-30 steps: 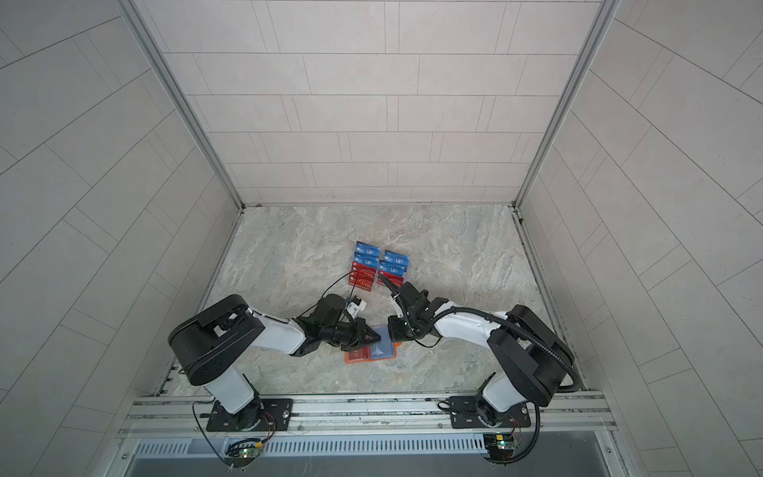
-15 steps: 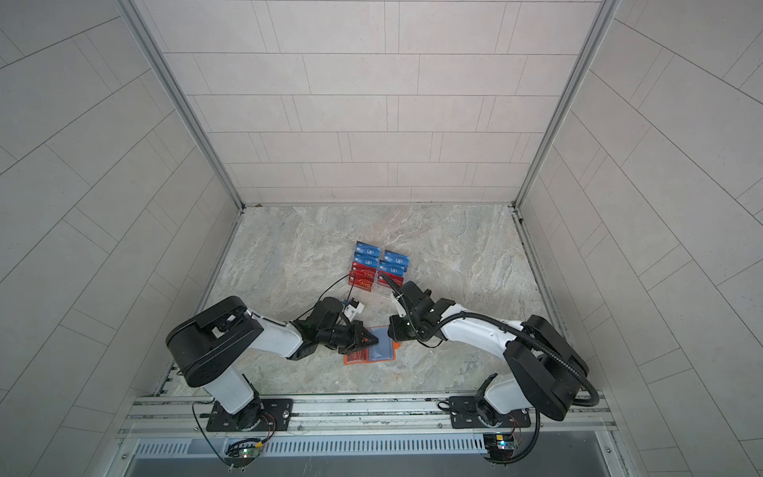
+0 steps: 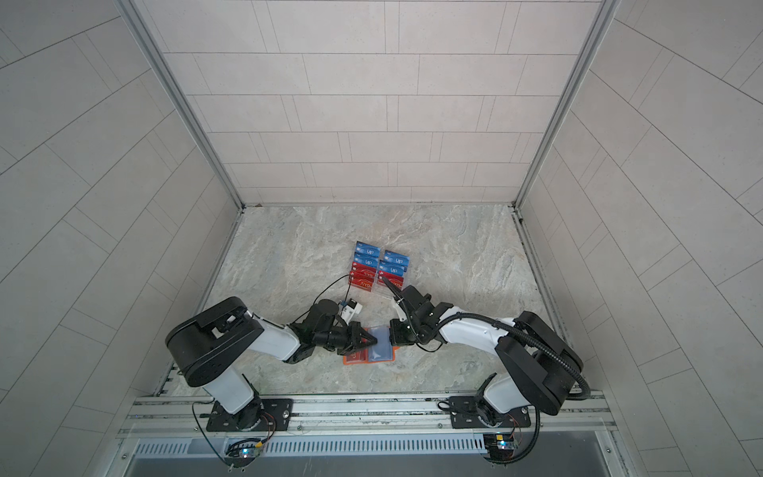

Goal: Put the credit cards into the card holder

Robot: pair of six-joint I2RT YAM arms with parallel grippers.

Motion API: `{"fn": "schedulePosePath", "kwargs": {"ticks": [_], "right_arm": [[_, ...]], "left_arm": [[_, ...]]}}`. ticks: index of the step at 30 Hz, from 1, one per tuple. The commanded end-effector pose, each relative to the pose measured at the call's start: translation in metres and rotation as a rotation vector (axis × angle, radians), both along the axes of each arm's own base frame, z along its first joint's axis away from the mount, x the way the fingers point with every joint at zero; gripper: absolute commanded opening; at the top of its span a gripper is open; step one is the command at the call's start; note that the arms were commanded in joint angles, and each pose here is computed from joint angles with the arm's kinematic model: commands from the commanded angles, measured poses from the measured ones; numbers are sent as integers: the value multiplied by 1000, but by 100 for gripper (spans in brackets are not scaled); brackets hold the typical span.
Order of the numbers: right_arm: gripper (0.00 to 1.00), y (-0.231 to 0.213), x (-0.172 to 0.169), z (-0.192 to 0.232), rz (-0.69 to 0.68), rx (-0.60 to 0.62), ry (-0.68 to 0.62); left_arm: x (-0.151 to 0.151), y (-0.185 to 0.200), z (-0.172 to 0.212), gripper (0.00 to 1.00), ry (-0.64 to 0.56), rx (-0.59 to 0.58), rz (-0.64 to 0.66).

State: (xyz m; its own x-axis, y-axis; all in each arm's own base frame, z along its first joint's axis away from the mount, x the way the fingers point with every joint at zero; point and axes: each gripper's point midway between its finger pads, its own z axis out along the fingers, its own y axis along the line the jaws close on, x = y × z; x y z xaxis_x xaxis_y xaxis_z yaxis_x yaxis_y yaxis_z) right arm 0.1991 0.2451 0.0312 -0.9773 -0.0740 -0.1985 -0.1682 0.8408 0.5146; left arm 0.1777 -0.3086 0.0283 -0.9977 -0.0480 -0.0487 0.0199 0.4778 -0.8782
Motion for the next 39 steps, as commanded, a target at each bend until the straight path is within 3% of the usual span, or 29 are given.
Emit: {"fn": "schedulePosePath", "kwargs": {"ticks": [1,17,21,31,39], "right_arm": [[7,4,3,2,-13,18,-3],[7,28,-2,13,66,132,8],[7,40,-8,11,108,140,26],[7,42,-7,13,107,138,16],[7,46,-4,16,114,155,3]], "left_arm": [[3,-1,5,0,-21,-26,0],[2,-2,8,0,-24,-32,-13],[1,-2,9,4,-24,-33,-17],[0,0,14,50,-33,-21,-18],[-8,10,16,65,-20,91,-60]]}}
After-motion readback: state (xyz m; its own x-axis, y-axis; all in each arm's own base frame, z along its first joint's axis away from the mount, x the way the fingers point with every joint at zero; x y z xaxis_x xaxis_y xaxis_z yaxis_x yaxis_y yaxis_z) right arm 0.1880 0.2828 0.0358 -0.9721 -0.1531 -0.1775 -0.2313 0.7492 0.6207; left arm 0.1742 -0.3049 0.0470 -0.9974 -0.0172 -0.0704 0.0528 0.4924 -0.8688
